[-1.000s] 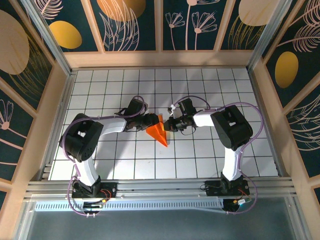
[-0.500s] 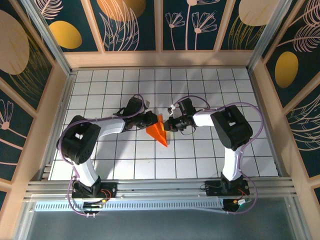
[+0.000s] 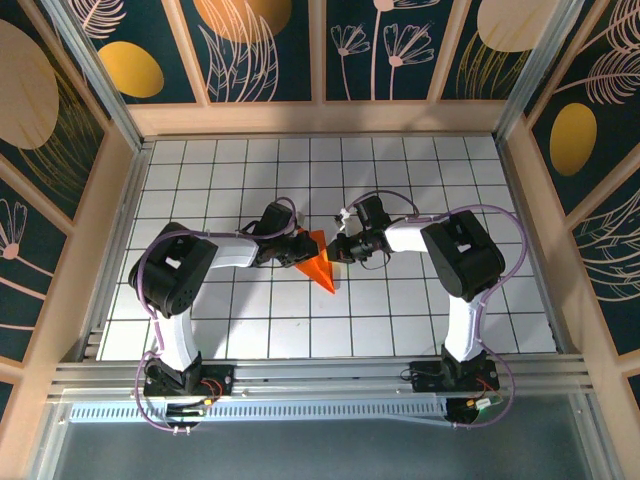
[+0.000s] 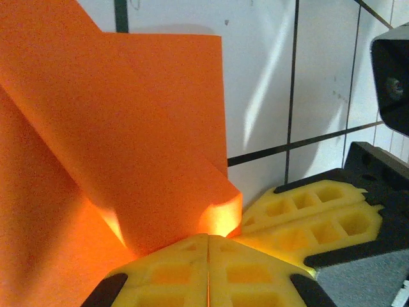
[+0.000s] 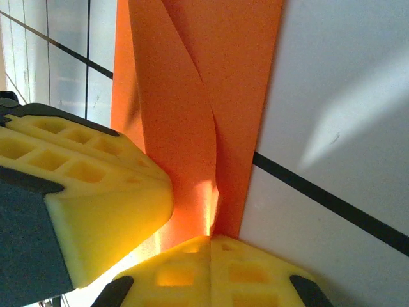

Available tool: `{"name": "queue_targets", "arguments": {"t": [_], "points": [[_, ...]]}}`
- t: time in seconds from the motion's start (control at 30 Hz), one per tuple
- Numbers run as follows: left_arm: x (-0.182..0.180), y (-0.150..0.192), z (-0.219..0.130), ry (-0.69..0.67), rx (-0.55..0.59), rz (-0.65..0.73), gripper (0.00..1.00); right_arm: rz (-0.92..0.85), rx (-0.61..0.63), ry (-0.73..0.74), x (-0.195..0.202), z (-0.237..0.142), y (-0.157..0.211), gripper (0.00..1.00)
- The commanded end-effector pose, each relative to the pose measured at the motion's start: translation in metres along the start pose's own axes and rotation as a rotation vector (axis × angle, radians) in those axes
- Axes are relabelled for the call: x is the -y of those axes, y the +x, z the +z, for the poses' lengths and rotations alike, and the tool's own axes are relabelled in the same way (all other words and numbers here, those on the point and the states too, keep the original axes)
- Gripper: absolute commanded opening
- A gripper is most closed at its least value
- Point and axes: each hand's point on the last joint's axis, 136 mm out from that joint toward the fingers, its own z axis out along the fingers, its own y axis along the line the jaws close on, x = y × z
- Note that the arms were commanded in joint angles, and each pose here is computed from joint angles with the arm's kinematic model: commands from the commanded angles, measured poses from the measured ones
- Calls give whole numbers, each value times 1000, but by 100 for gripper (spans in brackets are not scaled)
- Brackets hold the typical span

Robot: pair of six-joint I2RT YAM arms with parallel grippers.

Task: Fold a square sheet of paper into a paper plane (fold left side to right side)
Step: Fourth fold the wing at the center of the table.

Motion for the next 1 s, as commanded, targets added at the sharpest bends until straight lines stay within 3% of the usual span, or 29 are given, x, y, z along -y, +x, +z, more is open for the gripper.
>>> {"name": "queue_targets", "arguments": {"t": [0.0, 0.5, 0.97], "points": [[-15, 5, 6, -54, -16, 1, 7, 50, -58, 177, 48, 13, 23, 0], [-41, 16, 10, -127, -29, -27, 5, 38, -36, 134, 34, 9, 15, 0], [-52, 22, 10, -155, -34, -37, 3, -3, 96, 12, -18, -33, -26, 27]]}}
